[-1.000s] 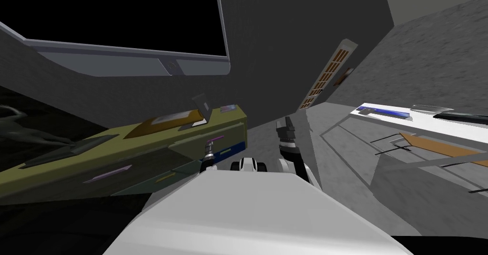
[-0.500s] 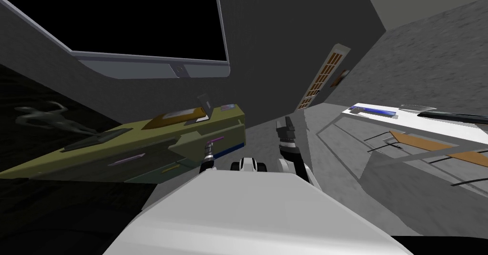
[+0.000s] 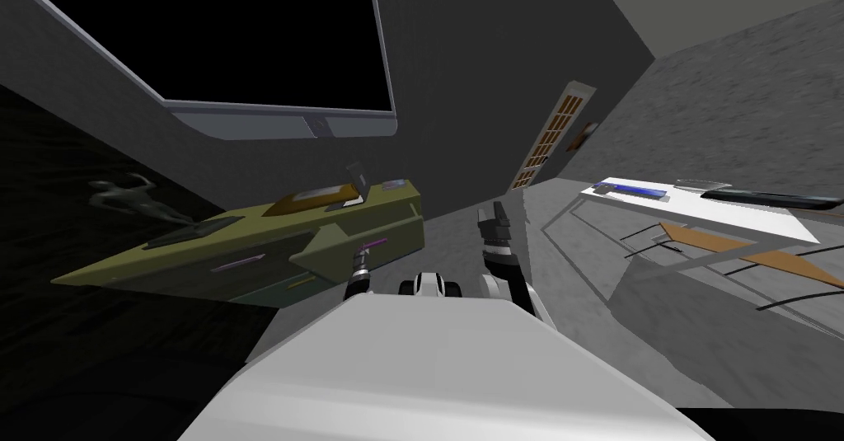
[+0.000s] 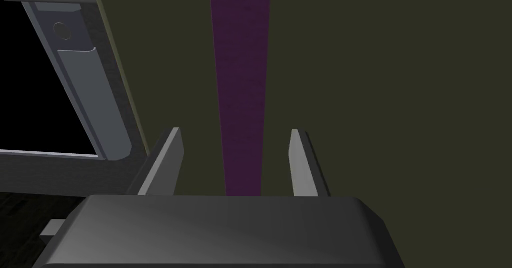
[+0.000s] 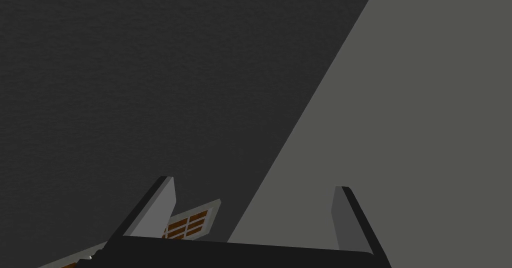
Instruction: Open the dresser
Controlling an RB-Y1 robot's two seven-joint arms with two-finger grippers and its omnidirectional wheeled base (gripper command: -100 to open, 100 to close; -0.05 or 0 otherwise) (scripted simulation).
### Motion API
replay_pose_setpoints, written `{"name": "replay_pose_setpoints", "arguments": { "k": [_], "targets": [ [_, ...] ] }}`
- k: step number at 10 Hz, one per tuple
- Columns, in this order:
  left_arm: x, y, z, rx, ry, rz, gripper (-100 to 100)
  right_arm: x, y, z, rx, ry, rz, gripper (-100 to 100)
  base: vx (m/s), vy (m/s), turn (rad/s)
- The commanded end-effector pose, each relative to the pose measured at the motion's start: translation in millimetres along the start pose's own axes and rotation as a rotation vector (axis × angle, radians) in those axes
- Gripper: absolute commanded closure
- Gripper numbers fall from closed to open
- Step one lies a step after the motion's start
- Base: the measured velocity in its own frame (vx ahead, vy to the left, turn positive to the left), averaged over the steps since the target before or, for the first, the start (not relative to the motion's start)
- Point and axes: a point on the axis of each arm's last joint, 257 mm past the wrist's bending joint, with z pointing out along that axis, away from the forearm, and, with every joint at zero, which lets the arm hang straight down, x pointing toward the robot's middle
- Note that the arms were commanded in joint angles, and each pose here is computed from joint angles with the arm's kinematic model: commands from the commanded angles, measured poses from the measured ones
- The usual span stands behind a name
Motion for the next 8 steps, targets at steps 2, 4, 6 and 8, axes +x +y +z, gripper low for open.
{"name": "replay_pose_setpoints", "arguments": {
  "k": [2, 4, 6, 8],
  "targets": [
    [-8.9, -17.2, 0.0, -0.003, -0.009, -0.001, -100, 0.0, 0.0, 0.0, 0.000, 0.000, 0.000, 0, 0.013, -0.010, -0.020],
    [-11.1, -23.9, 0.1, 0.000, -0.010, -0.001, -100, 0.0, 0.0, 0.0, 0.000, 0.000, 0.000, 0, 0.013, -0.002, -0.011],
    [-15.6, -34.3, -0.6, -0.002, -0.014, -0.001, -100, 0.0, 0.0, 0.0, 0.000, 0.000, 0.000, 0, 0.004, -0.011, -0.020],
    [-19.4, -46.2, -1.3, 0.000, -0.016, -0.001, -100, 0.0, 0.0, 0.0, 0.000, 0.000, 0.000, 0, 0.003, -0.015, -0.023]
  ]
}}
